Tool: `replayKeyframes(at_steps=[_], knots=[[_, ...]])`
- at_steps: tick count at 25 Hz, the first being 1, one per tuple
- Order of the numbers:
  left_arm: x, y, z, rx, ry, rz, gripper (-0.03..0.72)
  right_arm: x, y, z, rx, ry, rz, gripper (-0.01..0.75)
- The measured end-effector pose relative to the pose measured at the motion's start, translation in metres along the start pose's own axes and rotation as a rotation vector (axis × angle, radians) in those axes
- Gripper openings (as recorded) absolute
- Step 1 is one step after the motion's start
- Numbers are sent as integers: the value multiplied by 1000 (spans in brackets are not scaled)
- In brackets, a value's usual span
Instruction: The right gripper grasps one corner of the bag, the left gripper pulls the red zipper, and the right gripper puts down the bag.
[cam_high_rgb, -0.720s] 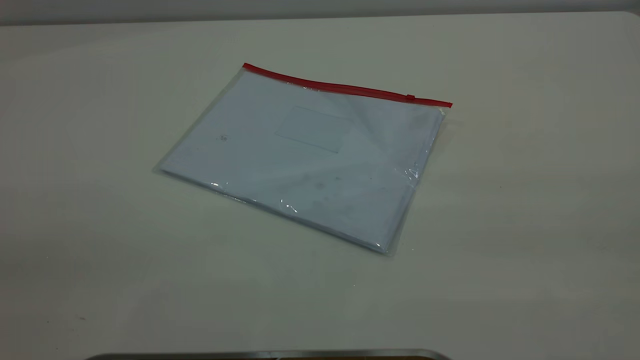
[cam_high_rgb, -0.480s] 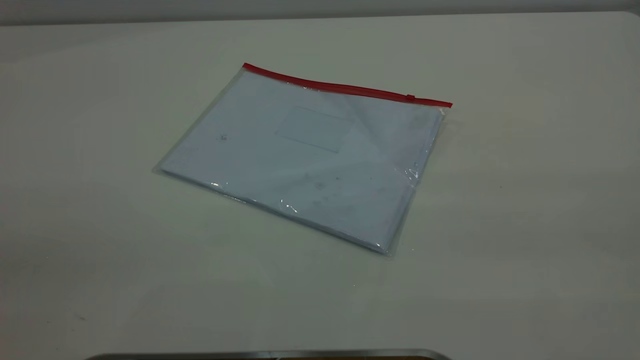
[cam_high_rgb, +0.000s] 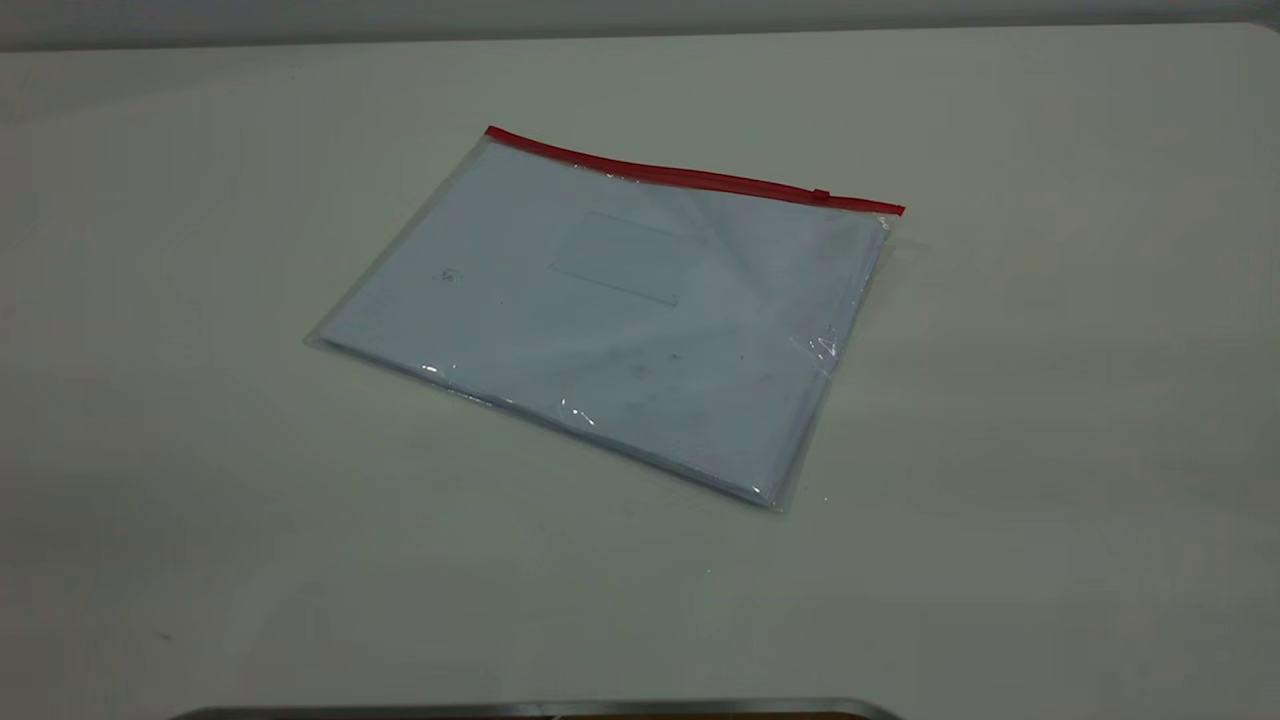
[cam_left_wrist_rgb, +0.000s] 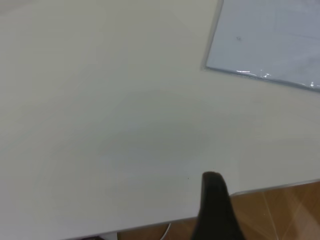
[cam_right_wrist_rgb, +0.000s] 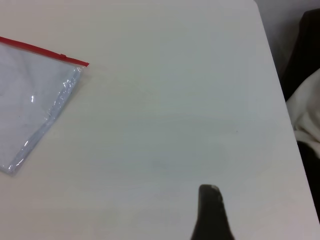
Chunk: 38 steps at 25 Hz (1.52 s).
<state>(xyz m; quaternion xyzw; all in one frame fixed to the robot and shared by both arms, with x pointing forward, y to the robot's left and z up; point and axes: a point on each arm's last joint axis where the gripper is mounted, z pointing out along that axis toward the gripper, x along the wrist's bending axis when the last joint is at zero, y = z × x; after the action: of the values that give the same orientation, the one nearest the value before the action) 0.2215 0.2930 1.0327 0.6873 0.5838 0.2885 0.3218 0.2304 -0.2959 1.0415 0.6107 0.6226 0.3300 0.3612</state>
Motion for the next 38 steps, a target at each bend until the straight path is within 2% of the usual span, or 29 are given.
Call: replayKeyframes(at_steps=[21,25,29,32,38], knots=[[0,0,0,0,-3,-1,590,0,0,0,0,5,3,570],[-1,4,-2,-10,-10,-4,590,1,1,0,-9,15,44,570],[2,39,-8,-26,-13,-40,590,1,19,-3,17,26,66,570],[5,78,-1,16,-31,-77,590,2,44,4,68,53,79,570],[19,157,54,94,-31,-111,590,2,93,44,197,112,59,570]])
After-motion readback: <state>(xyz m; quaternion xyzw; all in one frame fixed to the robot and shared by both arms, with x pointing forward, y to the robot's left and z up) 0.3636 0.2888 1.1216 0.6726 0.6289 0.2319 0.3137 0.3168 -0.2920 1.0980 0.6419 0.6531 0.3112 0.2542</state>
